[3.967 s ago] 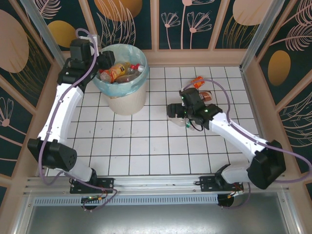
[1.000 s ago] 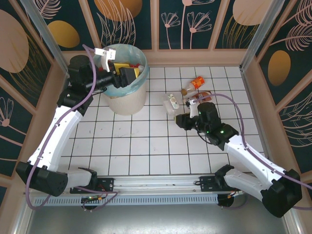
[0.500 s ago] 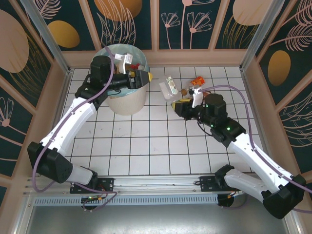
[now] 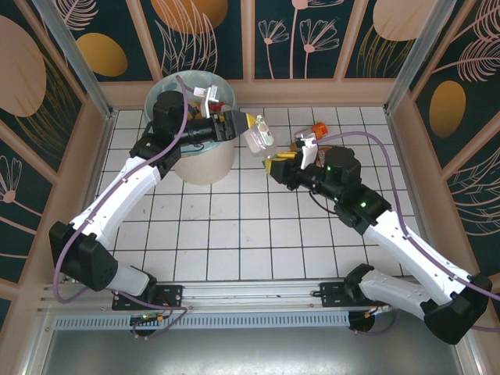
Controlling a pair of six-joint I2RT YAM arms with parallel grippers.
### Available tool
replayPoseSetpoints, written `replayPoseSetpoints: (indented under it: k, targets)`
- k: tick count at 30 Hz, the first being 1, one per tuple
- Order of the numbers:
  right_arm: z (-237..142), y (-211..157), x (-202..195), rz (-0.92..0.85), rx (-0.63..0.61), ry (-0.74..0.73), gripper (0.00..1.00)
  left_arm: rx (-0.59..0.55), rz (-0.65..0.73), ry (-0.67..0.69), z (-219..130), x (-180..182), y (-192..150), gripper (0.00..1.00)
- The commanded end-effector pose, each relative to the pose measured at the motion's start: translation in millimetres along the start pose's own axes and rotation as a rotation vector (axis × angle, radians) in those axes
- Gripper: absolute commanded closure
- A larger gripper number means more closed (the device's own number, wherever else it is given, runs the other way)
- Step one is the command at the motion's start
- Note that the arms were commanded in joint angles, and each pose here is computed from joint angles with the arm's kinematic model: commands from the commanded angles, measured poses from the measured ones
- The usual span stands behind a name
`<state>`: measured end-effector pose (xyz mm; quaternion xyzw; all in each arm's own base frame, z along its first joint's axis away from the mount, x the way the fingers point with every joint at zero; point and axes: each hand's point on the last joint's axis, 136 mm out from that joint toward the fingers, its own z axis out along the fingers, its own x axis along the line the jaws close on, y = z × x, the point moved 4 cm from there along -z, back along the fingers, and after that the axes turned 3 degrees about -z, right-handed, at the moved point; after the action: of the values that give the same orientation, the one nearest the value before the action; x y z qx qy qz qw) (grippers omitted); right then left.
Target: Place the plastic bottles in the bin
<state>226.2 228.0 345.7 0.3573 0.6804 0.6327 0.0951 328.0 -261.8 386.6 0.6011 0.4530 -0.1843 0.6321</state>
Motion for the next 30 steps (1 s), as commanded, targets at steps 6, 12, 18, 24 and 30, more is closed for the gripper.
replayPoseSetpoints:
  k: [6,12,18,24,30]
  targets:
    - [3,23,24,-0.047,-0.078,0.056,0.75,0.029,-0.014,-0.039,12,-6,-6,0.14]
    - [1,24,23,-0.052,-0.089,0.017,0.58,-0.007,0.014,-0.014,6,-13,2,0.43]
    - [-14,35,12,-0.032,-0.169,-0.087,0.17,-0.189,0.107,0.092,-16,-39,40,0.48]
    - [-33,39,1,-0.024,-0.225,-0.188,0.14,-0.501,0.371,0.460,-64,-60,118,0.48]
    - [-43,36,-3,-0.007,-0.217,-0.227,0.14,-0.614,0.379,0.743,-99,-3,180,0.49]
